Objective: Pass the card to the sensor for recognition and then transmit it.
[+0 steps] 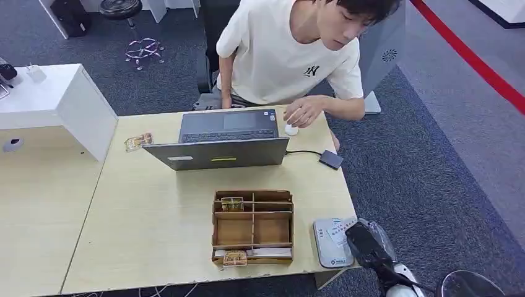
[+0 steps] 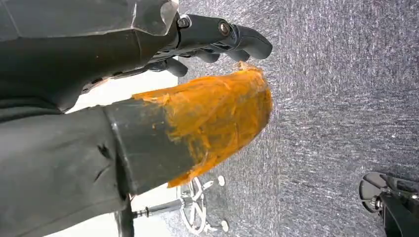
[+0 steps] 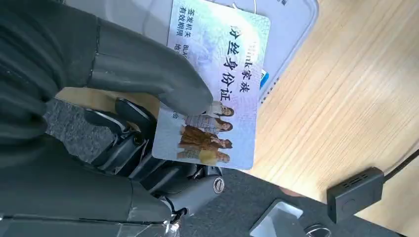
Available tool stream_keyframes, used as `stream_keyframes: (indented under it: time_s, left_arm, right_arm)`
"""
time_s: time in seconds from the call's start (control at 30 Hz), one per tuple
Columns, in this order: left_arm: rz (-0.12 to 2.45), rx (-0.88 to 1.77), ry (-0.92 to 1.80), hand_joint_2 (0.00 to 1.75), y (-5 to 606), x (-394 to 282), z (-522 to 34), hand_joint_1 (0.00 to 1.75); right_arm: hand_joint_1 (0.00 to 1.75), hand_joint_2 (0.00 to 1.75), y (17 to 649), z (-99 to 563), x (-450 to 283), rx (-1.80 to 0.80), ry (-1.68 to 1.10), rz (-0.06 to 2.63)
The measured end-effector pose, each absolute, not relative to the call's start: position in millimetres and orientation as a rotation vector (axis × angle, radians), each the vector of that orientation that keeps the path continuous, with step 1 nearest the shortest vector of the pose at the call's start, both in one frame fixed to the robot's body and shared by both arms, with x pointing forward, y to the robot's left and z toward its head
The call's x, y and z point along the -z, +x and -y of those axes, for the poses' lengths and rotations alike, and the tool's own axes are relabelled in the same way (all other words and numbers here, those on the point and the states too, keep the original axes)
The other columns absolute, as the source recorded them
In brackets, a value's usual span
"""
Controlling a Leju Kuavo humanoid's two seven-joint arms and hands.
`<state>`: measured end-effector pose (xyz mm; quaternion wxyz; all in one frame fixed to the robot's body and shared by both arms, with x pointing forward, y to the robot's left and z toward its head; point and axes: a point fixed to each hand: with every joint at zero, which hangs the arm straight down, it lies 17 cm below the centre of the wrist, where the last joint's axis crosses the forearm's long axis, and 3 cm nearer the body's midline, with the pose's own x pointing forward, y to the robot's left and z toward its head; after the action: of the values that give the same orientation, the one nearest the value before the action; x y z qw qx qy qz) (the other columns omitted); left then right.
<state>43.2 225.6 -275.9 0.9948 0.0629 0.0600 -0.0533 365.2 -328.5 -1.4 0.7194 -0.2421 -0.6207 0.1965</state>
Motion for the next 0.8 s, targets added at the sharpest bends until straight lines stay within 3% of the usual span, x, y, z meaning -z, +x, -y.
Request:
stream_keyframes:
  time_s: [0.8]
  left_arm:
    - [-0.125, 0.108, 0.126, 0.0, 42.3, 275.8, -225.8, 0.0]
  right_arm:
    - [1.75, 1.75, 369.0, 323.0, 0.5, -0.443, -0.528, 1.379]
